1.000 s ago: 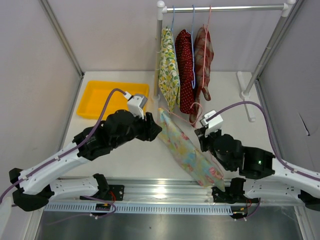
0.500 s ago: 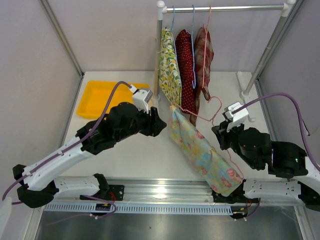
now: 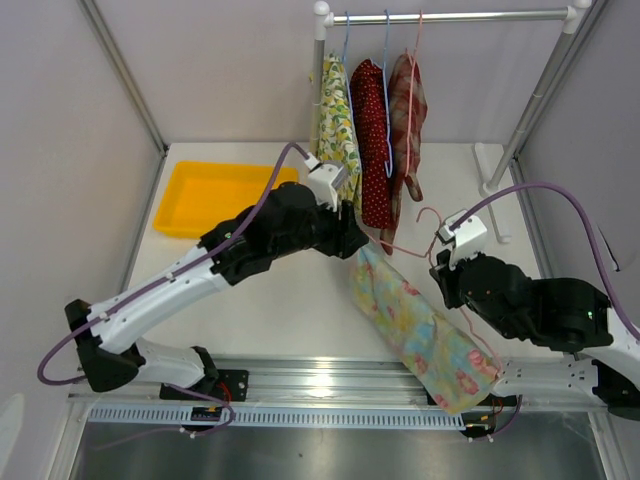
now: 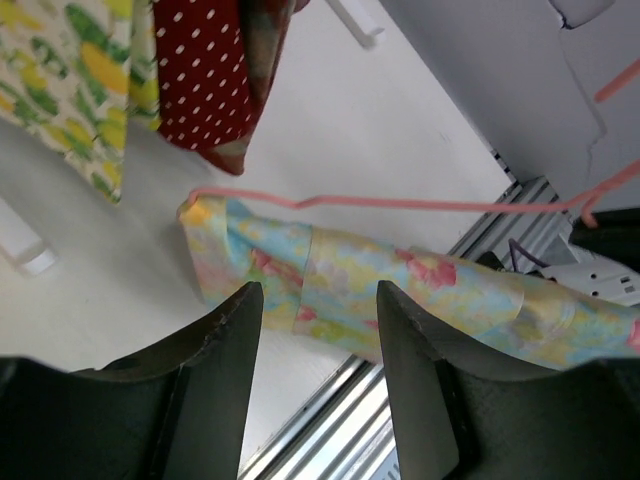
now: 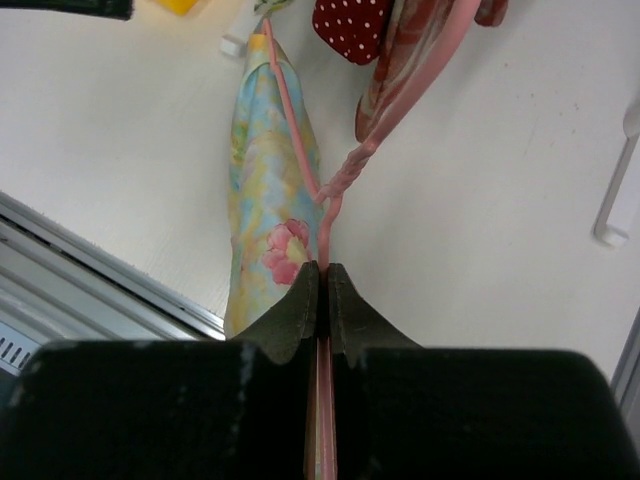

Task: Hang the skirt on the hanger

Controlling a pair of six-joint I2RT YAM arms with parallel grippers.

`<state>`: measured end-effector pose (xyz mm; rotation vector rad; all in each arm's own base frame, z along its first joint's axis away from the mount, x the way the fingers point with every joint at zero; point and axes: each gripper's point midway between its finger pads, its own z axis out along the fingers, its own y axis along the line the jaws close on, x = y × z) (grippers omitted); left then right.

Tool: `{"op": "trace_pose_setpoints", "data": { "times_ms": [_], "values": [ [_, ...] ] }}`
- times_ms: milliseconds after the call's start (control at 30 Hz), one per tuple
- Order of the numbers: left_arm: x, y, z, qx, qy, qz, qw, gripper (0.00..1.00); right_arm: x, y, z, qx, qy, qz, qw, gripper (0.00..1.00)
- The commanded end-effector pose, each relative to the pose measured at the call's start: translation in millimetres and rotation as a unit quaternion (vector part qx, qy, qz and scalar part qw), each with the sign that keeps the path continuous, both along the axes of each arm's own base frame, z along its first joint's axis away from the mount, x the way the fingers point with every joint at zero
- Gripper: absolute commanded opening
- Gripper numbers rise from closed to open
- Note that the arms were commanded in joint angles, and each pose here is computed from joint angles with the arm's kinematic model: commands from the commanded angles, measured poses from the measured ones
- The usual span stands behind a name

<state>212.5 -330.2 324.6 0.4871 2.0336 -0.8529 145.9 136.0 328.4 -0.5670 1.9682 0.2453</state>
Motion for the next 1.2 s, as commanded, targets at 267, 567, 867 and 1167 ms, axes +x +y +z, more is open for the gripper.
{"op": "trace_pose_setpoints", "data": {
  "times_ms": [267, 567, 867, 1167],
  "values": [
    [43.0, -115.5, 28.2, -0.117, -0.030, -0.079, 0.989, 0.55, 4.6, -29.9, 13.8, 0.015, -0.002, -0.060, 0.998, 0.00],
    [93.6, -161.1, 4.6, -0.126, -0.008, -0.047, 0.991, 0.56, 13.4, -29.7, 7.2, -0.007, -0.004, -0.077, 0.997, 0.00],
    [160.9, -125.3, -28.8, -0.097, 0.008, 0.095, 0.991, 0.54, 25.2, -27.4, -1.4, -0.016, 0.007, -0.086, 0.996, 0.00],
    [182.2, -74.9, -43.7, -0.064, 0.006, 0.163, 0.984, 0.53, 35.9, -39.7, -9.9, -0.028, 0.014, -0.121, 0.992, 0.00]
  ]
}}
